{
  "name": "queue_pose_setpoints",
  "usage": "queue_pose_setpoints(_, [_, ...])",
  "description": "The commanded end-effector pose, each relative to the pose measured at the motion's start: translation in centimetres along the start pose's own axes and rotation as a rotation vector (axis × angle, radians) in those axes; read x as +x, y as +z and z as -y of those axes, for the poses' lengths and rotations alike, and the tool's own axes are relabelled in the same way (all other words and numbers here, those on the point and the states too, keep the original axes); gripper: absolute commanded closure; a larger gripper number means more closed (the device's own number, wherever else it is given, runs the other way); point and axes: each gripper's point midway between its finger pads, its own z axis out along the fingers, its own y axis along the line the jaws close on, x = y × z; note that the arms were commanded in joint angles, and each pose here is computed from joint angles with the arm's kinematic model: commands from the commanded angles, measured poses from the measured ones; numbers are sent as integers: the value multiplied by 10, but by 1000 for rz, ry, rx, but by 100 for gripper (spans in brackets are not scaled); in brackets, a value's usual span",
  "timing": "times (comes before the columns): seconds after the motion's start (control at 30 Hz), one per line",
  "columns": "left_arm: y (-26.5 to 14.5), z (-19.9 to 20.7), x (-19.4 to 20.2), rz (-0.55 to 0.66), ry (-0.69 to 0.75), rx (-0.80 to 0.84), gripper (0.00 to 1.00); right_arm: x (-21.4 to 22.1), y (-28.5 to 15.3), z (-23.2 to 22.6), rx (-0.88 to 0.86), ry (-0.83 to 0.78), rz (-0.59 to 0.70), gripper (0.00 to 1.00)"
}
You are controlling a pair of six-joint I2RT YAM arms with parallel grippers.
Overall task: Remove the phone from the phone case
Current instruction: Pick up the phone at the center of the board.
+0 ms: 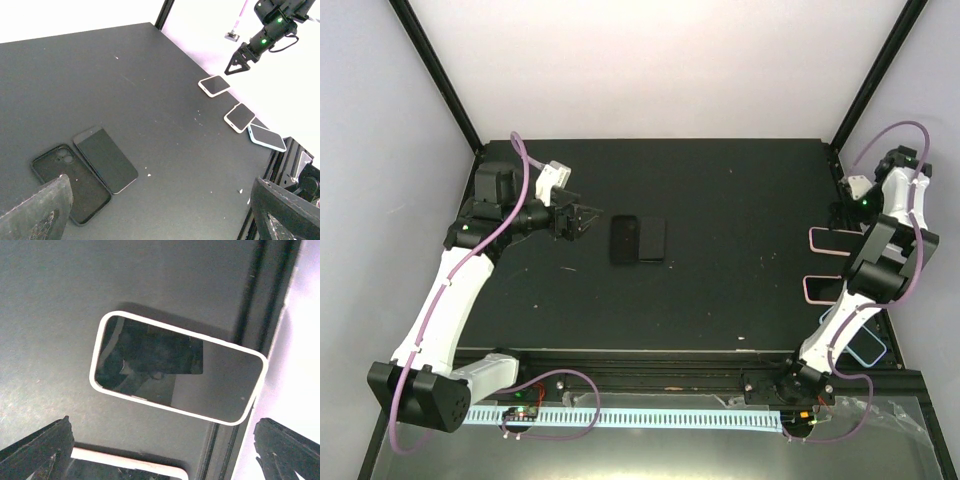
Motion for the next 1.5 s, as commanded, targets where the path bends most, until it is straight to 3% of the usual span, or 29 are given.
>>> queue_pose_setpoints(0.0, [-6, 5, -10, 40, 31, 10, 1, -9, -4, 33, 111, 144, 77, 3])
queue_pose_setpoints(0.07, [-5, 6, -11, 48, 26, 17, 1, -8, -3, 47, 171, 166, 90, 12])
queue_pose_setpoints(0.27, [-4, 5, -16, 63, 18, 21, 1, -2, -2, 82, 375, 139, 81, 55])
queue_pose_setpoints(0.4, [-8, 10, -22, 84, 29, 26, 1, 6, 9, 95, 438, 109, 43, 72])
queue_pose_setpoints(0.63, [-9, 12, -22, 86, 24, 32, 1, 24, 26, 112, 509, 78, -4, 83])
queue_pose_setpoints(0.9, [-12, 14, -20, 91, 20, 28, 1, 26, 47, 110, 468, 75, -16, 90])
queue_pose_setpoints(1.47, [-12, 14, -20, 98, 7, 29, 1, 35, 90, 91, 340, 51, -44, 96])
